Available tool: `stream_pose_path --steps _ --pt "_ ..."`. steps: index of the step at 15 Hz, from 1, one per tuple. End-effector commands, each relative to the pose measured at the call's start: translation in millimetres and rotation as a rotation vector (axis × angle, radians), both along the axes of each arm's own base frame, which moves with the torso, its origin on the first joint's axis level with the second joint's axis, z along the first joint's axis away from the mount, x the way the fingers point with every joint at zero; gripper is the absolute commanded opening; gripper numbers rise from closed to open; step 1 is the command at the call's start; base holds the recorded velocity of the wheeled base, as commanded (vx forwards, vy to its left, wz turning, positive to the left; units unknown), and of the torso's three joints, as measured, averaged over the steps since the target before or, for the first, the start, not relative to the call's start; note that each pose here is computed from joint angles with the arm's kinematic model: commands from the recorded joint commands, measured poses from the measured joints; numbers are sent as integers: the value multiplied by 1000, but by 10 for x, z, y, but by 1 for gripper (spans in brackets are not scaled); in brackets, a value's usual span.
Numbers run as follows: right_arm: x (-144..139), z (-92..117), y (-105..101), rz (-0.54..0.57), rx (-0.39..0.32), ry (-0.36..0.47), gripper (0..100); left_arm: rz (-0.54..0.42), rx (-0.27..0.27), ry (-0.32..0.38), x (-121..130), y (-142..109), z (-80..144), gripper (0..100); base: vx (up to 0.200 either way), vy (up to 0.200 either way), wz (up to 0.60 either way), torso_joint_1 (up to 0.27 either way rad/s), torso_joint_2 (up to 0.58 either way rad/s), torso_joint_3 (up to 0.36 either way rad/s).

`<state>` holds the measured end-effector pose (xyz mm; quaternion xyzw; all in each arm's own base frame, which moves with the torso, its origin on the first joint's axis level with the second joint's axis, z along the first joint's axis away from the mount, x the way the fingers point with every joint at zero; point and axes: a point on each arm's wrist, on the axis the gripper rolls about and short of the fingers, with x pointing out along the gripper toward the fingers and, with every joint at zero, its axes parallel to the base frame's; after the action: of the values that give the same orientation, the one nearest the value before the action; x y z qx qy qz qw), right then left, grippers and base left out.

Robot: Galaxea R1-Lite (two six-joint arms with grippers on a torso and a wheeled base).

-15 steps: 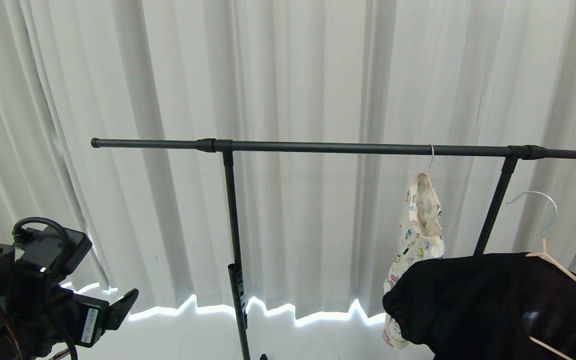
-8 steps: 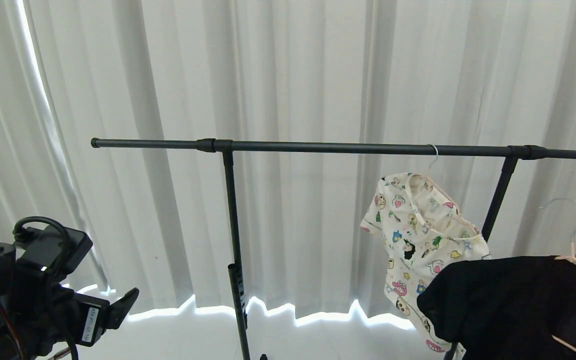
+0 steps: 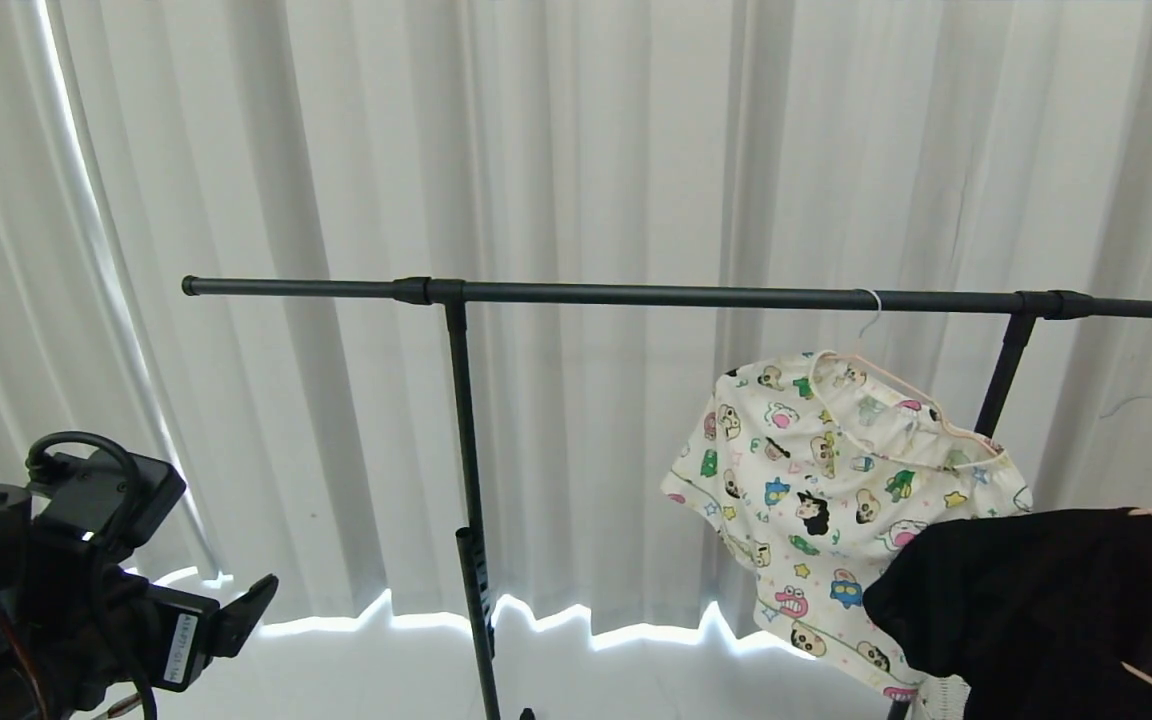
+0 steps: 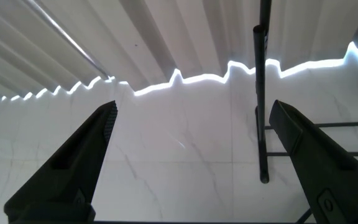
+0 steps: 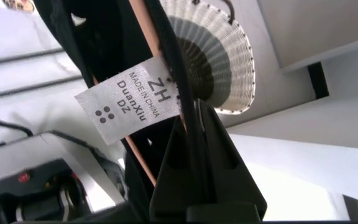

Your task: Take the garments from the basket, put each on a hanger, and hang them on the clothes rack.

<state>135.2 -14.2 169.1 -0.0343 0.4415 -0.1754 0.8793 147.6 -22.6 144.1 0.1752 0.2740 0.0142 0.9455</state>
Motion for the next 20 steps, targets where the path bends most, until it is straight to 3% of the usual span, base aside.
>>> stream_pose_path --steps 1,5,14,20 --pt "16 10 4 13 -1 -3 0 1 0 1 2 0 -2 100 0 0 0 0 0 0" --pt "27 23 22 49 -11 -10 0 5 2 -3 27 -3 14 100 0 0 0 0 0 0" --pt "113 89 196 165 -9 -64 0 34 18 -9 48 0 30 100 0 200 0 3 3 3" --pt "465 359 423 218 47 -158 0 30 16 -12 42 -4 35 100 0 0 0 0 0 0"
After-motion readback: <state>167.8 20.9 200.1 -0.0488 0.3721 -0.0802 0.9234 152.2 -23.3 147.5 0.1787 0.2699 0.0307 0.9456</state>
